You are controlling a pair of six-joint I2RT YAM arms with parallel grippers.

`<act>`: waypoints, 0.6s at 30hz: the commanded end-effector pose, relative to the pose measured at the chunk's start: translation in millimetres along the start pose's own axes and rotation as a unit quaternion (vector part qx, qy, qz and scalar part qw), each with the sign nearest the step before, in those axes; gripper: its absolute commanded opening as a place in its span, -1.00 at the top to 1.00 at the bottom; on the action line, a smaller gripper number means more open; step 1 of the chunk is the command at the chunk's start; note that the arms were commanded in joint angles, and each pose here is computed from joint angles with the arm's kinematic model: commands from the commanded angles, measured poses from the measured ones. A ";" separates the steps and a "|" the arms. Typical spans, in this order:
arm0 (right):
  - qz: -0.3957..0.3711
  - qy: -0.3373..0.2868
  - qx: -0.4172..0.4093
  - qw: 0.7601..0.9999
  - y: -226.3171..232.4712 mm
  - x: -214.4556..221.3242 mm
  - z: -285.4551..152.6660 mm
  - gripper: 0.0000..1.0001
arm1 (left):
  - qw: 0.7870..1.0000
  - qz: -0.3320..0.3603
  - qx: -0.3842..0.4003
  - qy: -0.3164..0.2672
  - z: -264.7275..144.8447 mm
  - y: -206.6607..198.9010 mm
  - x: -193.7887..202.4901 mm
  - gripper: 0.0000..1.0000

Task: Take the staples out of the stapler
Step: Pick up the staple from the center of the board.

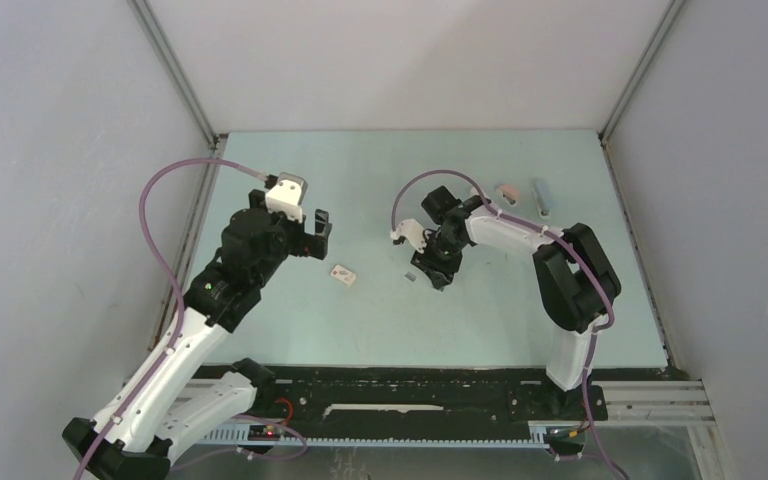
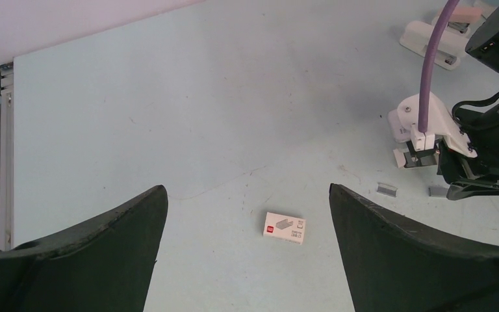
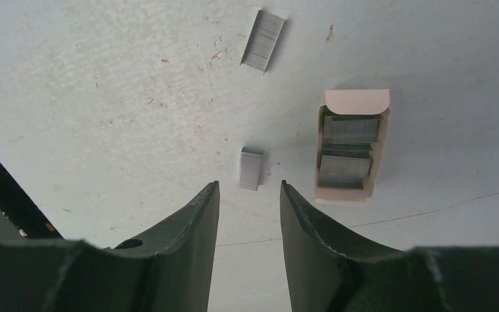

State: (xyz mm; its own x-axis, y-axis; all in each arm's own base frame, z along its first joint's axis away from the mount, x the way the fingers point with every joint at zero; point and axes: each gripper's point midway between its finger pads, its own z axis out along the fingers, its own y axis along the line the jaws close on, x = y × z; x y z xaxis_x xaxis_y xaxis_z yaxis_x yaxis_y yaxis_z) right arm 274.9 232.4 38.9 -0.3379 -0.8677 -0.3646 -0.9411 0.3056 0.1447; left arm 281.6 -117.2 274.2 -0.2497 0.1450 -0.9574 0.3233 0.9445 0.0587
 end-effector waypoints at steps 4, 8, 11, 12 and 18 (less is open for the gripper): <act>0.012 -0.004 0.011 1.000 -3.4 -3.9 6.3 0.04 | 1.000 0.012 -0.008 -0.004 0.8 4.6 1.7 -1.00; 0.011 -0.006 0.009 1.000 -2.3 -4.8 5.6 0.06 | 1.000 0.013 -0.008 -0.004 0.9 4.6 2.0 -1.00; 0.011 -0.006 0.000 1.000 1.1 -4.4 7.0 0.08 | 1.000 0.013 -0.008 -0.004 1.1 4.6 2.2 -1.00; 0.010 -0.003 -0.003 1.000 2.5 -3.5 8.2 0.08 | 1.000 0.013 -0.008 -0.004 1.3 4.7 2.2 -1.00; 0.004 0.014 -0.003 1.000 5.2 0.4 16.2 0.09 | 1.000 0.016 -0.008 -0.001 2.2 5.0 4.1 -1.00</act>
State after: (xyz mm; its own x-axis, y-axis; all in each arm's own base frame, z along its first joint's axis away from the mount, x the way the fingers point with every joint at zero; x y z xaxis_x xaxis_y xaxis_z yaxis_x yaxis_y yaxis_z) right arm 276.1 236.4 31.8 -0.3516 -0.8652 -0.3576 -0.9361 0.3212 0.1433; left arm 281.9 -116.3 274.3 -0.2464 0.1547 -0.9567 0.3231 0.9438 0.0694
